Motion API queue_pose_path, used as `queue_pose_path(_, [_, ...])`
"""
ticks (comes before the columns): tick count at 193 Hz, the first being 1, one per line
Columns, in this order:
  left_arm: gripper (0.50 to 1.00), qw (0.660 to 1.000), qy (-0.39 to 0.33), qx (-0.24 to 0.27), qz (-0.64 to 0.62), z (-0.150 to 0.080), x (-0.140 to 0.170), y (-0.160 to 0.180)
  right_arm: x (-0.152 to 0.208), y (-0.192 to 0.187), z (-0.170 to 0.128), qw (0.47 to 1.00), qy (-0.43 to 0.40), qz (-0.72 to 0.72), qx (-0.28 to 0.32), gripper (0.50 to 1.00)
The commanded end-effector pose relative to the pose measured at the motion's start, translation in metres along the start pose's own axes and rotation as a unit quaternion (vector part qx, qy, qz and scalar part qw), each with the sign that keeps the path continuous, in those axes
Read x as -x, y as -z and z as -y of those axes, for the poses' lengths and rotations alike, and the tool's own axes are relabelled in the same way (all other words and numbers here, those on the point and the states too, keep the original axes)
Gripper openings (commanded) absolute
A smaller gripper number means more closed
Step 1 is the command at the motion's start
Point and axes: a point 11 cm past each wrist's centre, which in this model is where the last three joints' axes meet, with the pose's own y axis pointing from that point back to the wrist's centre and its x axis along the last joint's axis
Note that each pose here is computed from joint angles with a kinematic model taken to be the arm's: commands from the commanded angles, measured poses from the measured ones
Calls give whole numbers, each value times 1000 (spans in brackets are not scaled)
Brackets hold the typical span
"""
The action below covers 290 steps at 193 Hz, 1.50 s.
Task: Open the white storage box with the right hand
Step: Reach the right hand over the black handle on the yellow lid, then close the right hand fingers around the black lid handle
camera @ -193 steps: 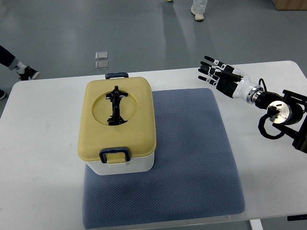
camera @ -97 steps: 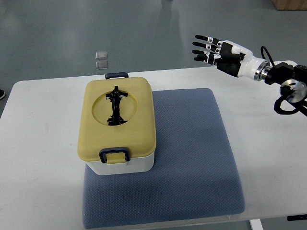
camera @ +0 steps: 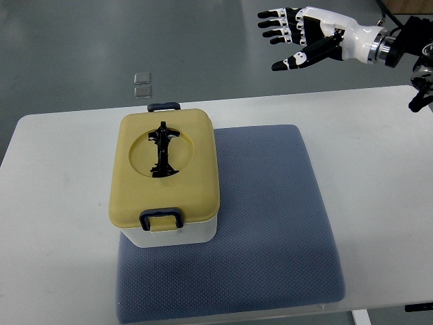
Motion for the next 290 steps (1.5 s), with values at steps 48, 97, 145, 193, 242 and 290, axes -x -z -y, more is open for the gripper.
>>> queue_pose_path(48, [1000,1000,0,0,0,0,0,0,38,112,40,940,132,-308,-58,930])
queue_pose_path(97, [1000,1000,0,0,0,0,0,0,98,146,73,875,224,-422,-81,930])
queue_pose_path(145, [1000,1000,0,0,1,0,0,0,138,126,96,837,268,-472,-66,928])
queue_pose_path(193, [1000,1000,0,0,0,0,0,0,151,106,101,820,261,-504,-70,928])
queue_pose_path(242, [1000,1000,0,0,0,0,0,0,167,101,109,810,260,-518,-85,928])
queue_pose_path(290, [1000,1000,0,0,0,0,0,0,167,94,110,809,262,-521,-77,924])
